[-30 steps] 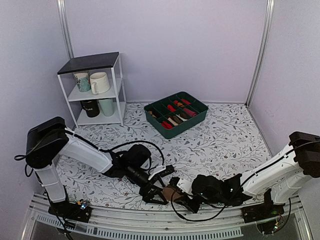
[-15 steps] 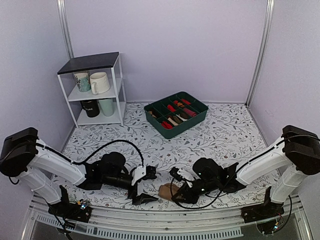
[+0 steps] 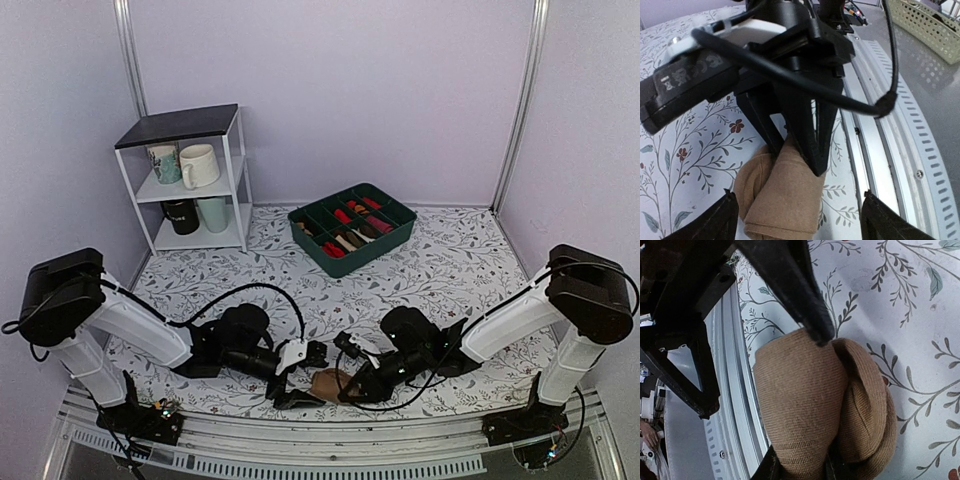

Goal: Roll the socks
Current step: Roll the sock at the center of the board.

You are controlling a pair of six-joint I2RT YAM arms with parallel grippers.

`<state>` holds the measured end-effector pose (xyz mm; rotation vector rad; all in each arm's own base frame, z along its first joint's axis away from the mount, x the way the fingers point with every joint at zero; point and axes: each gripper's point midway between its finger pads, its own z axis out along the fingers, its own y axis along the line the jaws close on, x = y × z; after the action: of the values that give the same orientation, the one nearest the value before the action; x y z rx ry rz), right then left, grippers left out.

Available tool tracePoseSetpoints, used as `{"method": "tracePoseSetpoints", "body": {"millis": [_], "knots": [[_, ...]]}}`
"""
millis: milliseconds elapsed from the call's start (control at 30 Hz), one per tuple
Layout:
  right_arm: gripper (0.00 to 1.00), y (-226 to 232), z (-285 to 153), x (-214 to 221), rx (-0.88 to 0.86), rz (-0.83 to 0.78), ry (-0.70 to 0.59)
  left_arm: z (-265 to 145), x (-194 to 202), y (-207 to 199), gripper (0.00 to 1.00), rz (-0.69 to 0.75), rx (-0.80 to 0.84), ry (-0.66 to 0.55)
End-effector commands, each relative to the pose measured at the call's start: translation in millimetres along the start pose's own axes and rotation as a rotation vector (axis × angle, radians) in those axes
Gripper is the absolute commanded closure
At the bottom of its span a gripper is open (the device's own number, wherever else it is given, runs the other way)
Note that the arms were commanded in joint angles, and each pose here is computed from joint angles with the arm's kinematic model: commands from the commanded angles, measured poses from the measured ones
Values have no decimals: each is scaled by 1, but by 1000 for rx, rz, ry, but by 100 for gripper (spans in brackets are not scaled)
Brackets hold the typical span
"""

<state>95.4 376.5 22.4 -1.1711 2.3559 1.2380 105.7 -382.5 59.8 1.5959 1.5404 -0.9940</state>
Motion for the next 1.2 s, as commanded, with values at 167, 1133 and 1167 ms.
{"method": "tracePoseSetpoints", "body": {"millis": [167,1133,1167], "knots": [[81,-41,2,86,112,206,277,0,15,-24,25,-58,100,47],[81,-36,2,88,44,256,310,20,64,-24,67,-218,116,218],[81,-35,2,88,37,259,312,20,66,-24,70,-228,116,228]]}}
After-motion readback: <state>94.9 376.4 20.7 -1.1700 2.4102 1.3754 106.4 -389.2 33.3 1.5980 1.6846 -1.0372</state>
